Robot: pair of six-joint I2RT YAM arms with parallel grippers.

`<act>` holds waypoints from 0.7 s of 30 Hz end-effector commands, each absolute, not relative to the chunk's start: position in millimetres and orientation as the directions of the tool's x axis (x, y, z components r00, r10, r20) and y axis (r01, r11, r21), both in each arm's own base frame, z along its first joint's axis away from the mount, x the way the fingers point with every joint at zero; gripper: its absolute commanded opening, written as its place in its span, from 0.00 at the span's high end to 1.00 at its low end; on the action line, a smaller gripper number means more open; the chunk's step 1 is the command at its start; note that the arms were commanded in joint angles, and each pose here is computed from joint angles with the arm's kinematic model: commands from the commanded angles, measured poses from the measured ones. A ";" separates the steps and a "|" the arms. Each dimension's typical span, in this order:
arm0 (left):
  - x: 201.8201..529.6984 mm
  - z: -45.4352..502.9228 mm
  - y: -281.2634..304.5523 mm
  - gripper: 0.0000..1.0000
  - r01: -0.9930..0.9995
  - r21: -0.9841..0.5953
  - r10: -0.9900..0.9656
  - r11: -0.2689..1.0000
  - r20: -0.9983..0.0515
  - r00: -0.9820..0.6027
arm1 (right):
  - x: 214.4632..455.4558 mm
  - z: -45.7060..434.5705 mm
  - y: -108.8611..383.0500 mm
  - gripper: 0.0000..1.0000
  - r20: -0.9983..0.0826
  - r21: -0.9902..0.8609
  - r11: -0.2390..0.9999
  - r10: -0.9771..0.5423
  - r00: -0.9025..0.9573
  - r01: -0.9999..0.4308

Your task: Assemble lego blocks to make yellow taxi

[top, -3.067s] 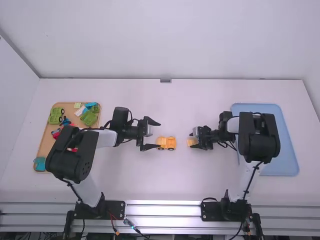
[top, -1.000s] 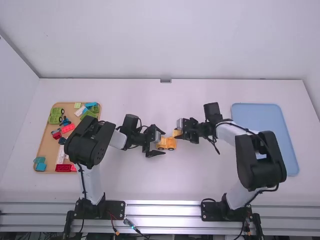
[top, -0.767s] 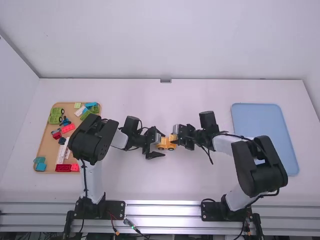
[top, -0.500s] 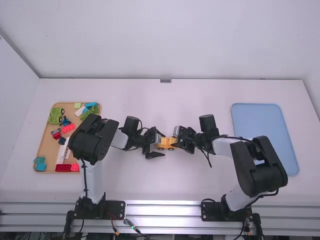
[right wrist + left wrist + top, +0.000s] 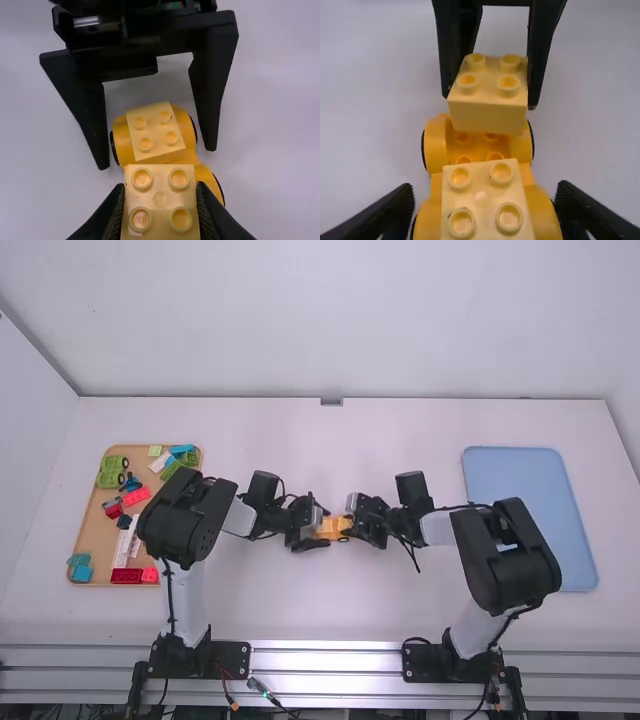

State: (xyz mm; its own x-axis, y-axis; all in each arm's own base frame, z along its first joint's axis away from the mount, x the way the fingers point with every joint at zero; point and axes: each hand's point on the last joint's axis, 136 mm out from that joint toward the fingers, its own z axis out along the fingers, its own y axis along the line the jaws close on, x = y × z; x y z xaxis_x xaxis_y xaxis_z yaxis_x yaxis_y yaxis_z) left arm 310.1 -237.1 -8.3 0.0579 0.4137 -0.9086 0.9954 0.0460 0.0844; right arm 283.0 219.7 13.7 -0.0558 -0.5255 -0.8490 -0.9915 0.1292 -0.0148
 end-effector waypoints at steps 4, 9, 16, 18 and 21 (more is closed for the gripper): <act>308.3 -10.6 -239.9 0.15 0.997 0.069 0.417 0.039 -0.908 0.046 | 288.9 17.5 221.3 1.00 -0.858 -0.018 0.128 -0.511 -0.050 -0.992; 307.0 -14.3 -245.8 0.15 0.997 0.067 0.441 0.043 -0.897 0.041 | 288.1 17.5 222.1 1.00 -0.858 -0.025 0.120 -0.512 -0.040 -0.992; 312.6 -18.0 -250.5 0.28 0.994 0.065 0.472 0.082 -0.881 0.018 | 288.1 17.1 221.5 1.00 -0.857 -0.024 0.120 -0.513 -0.041 -0.992; 313.8 -18.7 -247.8 0.38 0.994 0.063 0.474 0.090 -0.880 0.013 | 289.3 17.2 220.0 1.00 -0.858 -0.024 0.126 -0.513 -0.044 -0.992; 311.7 -19.6 -248.2 0.43 0.994 0.062 0.475 0.088 -0.880 0.013 | 288.5 16.8 219.8 1.00 -0.857 -0.038 0.114 -0.515 -0.026 -0.993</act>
